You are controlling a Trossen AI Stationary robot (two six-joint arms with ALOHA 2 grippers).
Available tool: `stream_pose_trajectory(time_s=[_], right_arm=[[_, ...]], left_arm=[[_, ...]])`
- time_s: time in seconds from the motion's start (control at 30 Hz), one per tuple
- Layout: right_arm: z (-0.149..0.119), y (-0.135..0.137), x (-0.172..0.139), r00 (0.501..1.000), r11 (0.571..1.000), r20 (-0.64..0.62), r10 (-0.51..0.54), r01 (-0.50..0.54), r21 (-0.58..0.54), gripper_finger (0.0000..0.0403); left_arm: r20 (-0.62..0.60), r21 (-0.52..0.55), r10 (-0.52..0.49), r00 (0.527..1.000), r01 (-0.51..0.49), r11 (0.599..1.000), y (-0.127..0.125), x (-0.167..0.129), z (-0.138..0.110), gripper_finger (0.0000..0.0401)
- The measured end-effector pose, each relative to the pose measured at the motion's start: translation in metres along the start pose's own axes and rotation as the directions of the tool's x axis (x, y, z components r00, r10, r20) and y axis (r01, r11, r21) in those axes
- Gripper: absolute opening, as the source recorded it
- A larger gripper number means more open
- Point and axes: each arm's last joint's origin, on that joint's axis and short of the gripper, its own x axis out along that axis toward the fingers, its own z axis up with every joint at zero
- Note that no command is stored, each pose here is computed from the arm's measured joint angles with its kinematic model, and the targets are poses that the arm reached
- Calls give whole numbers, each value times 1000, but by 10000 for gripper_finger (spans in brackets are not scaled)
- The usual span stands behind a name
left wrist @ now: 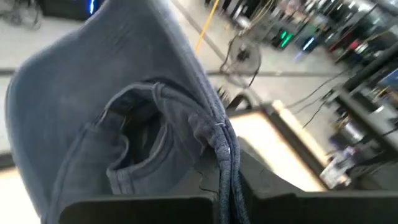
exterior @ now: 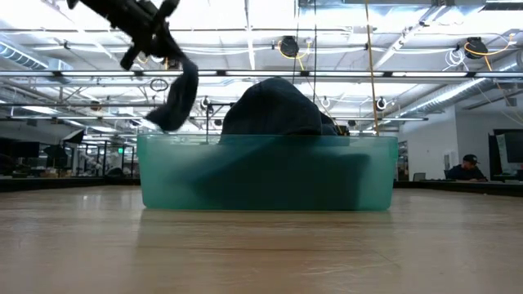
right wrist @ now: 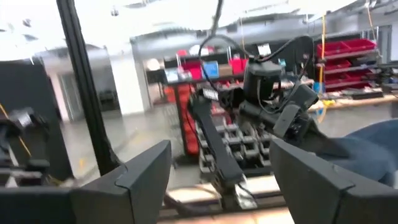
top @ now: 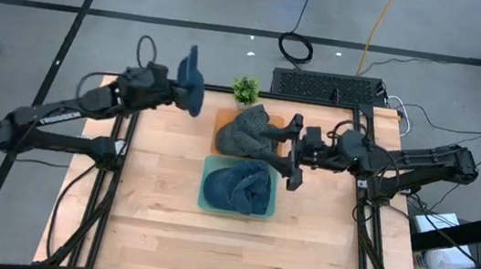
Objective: Pick & Place hat
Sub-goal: Put the blue cap into the light blue bin
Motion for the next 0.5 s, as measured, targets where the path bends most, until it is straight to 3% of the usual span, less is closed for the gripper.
stream_pose_trajectory(time_s=[0.27,0.5], right_arm=[[15,0,-1,988,998,155,5,-14,57,263],[21,0,-2,977,997,215,13,-30,77,263]], left_arm=[[134,24,-92,987,89,996,-22,-27,42,8],[273,95,-245,930,228,969,-46,-51,77,8]])
